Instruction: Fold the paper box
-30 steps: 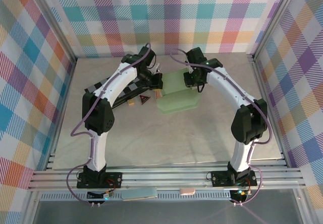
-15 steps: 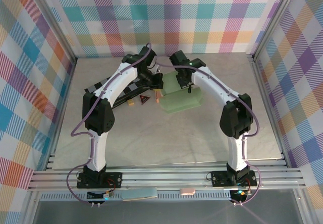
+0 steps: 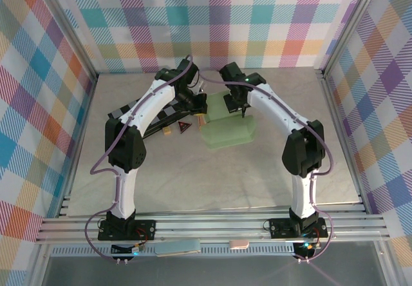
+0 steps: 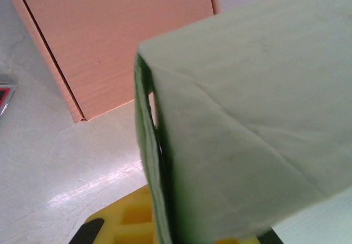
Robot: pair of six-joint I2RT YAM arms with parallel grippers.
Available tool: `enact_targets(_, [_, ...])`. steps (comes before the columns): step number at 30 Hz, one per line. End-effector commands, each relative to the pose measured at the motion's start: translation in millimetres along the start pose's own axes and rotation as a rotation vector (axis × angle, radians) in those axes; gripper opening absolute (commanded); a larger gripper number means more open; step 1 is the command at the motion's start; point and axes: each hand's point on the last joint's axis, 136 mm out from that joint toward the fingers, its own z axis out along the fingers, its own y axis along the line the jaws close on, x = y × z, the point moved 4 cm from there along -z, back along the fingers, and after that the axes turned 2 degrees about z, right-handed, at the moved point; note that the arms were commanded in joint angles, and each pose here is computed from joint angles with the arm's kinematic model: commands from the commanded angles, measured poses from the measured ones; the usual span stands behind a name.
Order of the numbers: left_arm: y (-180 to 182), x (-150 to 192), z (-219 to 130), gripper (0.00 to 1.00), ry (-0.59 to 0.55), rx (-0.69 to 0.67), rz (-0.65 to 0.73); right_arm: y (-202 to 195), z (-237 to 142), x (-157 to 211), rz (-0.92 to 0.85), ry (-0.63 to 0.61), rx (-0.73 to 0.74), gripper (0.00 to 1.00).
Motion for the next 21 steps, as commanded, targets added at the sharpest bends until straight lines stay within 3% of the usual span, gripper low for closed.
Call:
enact_targets(1, [-14, -1, -10, 0.0, -0.01, 0.039, 0.03, 0, -38, -17, 0.085, -0.083, -0.19, 0.53])
enact_targets(4, [-15, -1, -9, 0.0, -0.01, 0.043, 0.03, -6, -31, -15, 0.088, -0.061, -0.168, 0.52])
enact_targets(7, [-15, -1, -8, 0.0, -0.008, 0.043, 0.03, -9, -20, -9, 0.083, -0.032, -0.13, 0.44])
enact_targets(12, [-14, -1, -6, 0.0, -0.004, 0.04, 0.028, -9, -12, -6, 0.079, -0.024, -0.086, 0.26])
enact_targets(17, [-11, -1, 0, 0.0, -0.008, 0.006, 0.015, -8, -7, 5, 0.073, -0.011, 0.054, 0.02])
enact_targets(21, [-2, 0, 14, 0.0, -0.032, -0.037, -0.017, -5, -1, 19, 0.096, 0.01, 0.116, 0.0])
